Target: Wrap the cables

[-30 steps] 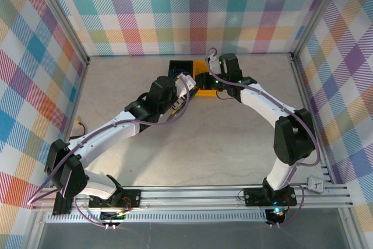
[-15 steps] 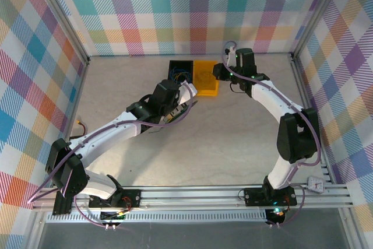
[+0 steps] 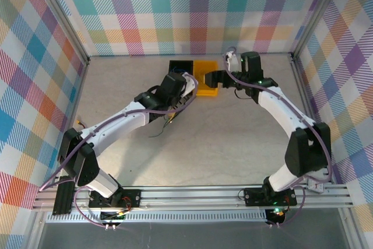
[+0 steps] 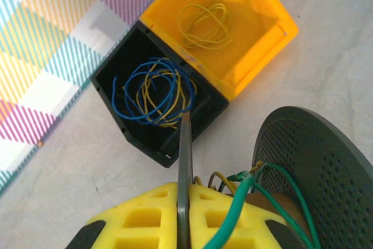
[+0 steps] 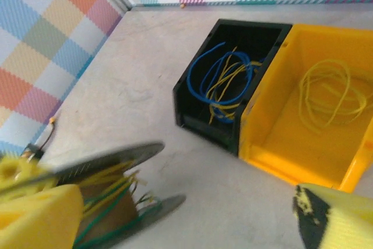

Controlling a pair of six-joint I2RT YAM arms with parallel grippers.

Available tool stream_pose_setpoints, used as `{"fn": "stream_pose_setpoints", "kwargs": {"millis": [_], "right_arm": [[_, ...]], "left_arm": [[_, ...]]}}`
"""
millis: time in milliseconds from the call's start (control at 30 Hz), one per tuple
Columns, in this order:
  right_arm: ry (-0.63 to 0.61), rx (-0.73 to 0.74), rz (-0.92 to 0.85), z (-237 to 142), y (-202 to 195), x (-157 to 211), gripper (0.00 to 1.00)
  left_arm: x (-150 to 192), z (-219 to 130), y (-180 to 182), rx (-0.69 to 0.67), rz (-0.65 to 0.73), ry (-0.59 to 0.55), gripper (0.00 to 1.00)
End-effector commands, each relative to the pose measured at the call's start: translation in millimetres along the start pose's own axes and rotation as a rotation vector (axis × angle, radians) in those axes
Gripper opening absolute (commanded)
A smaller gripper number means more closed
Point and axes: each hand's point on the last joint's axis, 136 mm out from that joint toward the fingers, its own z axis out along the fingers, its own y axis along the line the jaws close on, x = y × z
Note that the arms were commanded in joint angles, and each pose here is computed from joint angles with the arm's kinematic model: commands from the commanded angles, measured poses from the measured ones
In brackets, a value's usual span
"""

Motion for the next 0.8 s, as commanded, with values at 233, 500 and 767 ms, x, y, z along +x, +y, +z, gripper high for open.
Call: {"fn": "stream_pose_setpoints", "kwargs": {"millis": [233, 500, 767], "right_arm": [[0.044, -0.185, 0.053, -18.0, 34.0, 54.2, 0.99], [0.208, -0.226, 0.088, 25.5, 90.5, 95.4, 0.99], [0.287, -0.292, 0.168, 81.7, 122.6, 128.5, 0.99]], "left_arm": [[-21.2, -22.3, 124.2, -0.152, -0.586, -0.024, 0.0], [-6.3, -2.4, 138.8, -0.122, -0.74, 0.021, 0.0], [-7.5, 9.1, 141.9, -0.087, -0.807, 0.018, 0.0]]}}
